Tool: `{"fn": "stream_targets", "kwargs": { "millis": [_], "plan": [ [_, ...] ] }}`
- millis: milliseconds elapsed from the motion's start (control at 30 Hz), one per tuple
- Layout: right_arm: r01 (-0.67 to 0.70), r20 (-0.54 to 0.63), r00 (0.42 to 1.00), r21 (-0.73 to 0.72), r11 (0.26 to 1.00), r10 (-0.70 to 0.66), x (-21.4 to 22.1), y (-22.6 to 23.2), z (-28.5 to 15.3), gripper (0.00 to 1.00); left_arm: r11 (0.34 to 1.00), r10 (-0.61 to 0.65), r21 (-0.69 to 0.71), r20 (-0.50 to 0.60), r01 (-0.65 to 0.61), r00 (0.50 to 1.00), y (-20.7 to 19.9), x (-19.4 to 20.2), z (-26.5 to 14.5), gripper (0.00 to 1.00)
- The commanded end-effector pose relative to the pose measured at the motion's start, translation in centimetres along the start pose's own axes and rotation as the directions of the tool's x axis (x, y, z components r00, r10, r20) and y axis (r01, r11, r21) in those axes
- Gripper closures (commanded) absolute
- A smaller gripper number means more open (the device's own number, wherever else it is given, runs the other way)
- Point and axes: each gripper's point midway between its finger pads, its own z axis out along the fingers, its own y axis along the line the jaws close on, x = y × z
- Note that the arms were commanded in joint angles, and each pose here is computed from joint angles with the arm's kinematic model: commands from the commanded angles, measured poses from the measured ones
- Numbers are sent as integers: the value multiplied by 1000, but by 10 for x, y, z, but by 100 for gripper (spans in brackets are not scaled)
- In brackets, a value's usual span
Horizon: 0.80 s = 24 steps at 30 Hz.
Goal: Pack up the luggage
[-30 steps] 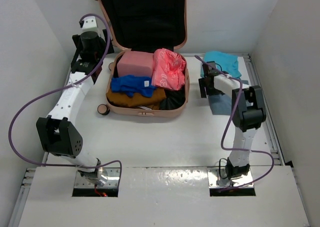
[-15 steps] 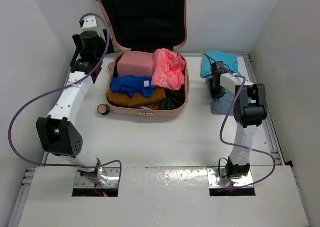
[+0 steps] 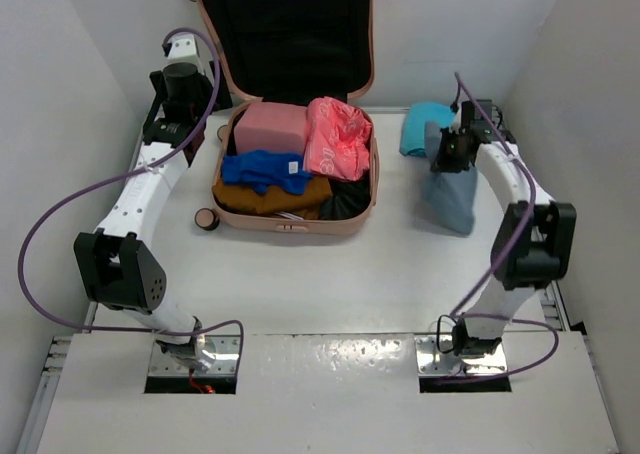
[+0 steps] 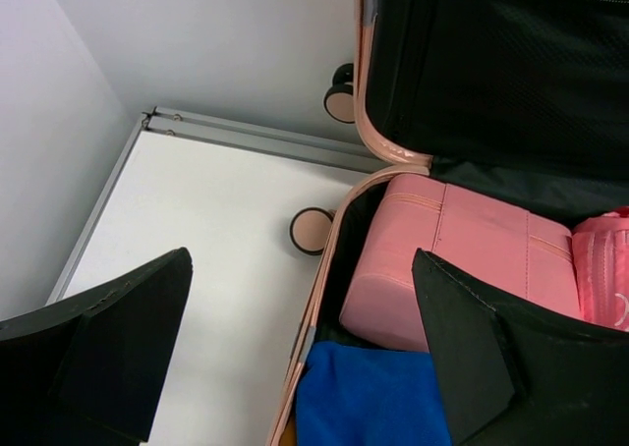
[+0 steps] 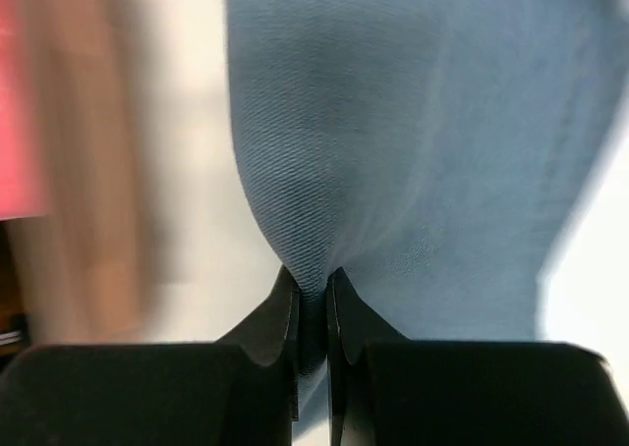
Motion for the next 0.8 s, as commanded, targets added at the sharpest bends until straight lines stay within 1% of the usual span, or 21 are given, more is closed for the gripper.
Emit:
{"fn": "stream_targets", "kwargs": {
  "millis": [0,33,133,167,200,267,300,333,367,400,433,467,500,567,600,667,700,733,767],
  "plan": [
    [6,215,975,-238,971,46,-61,85,-59,100,999,-37,12,50,37,998,0,-22,-1,0],
    [4,214,975,-261,965,53,-62,94,-61,100,999,-46,12,50,46,998,0,-22,-1,0],
    [45,229,972,-366,929,44,-63,150,-76,100,999,-46,12,50,46,998,0,-22,-1,0],
    [49,223,974,-382,923,40,-61,161,-76,100,999,-50,14,60,49,997,1,-26,-5,0],
    [68,211,977,-435,898,29,-59,192,-74,100,999,-46,12,50,46,998,1,-21,-4,0],
    [68,203,979,-466,882,32,-59,212,-71,100,999,-46,12,50,46,998,2,-21,-6,0],
    [76,181,983,-490,869,16,-54,236,-59,100,999,-43,11,42,43,998,2,-17,-5,0],
    [70,169,985,-497,865,17,-52,243,-54,100,999,-48,13,54,47,997,3,-22,-10,0],
    [49,162,986,-520,853,43,-55,257,-57,100,999,-45,12,46,44,998,3,-18,-9,0],
    [16,113,992,-543,840,53,-52,269,-39,100,999,-45,12,46,44,998,4,-18,-12,0],
    [-16,81,994,-545,838,72,-48,277,-34,100,999,-50,-6,60,50,997,11,-23,-14,0],
    [-29,68,994,-556,831,80,-51,288,-28,100,999,-47,-8,50,47,998,11,-18,-14,0],
    [-79,23,994,-566,821,111,-50,299,-22,100,999,-51,-5,63,51,997,12,-24,-18,0],
    [-107,-16,993,-578,809,120,-47,316,-18,100,998,-49,-28,56,51,997,21,-19,-19,0],
    [-160,-96,987,-573,804,128,-30,322,-9,100,998,-53,-26,69,55,996,22,-25,-23,0],
    [-190,-174,979,-573,797,108,-7,333,-2,100,998,-40,-42,50,42,998,30,-17,-25,0],
    [-203,-209,973,-563,801,99,7,337,0,100,998,-45,-50,63,48,997,35,-22,-27,0],
    [-190,-218,973,-584,789,73,16,346,-8,100,998,-38,-54,41,40,998,36,-11,-26,0],
    [-189,-250,967,-561,806,53,36,340,0,100,997,-43,-61,54,46,998,41,-16,-29,0]
  ]
}}
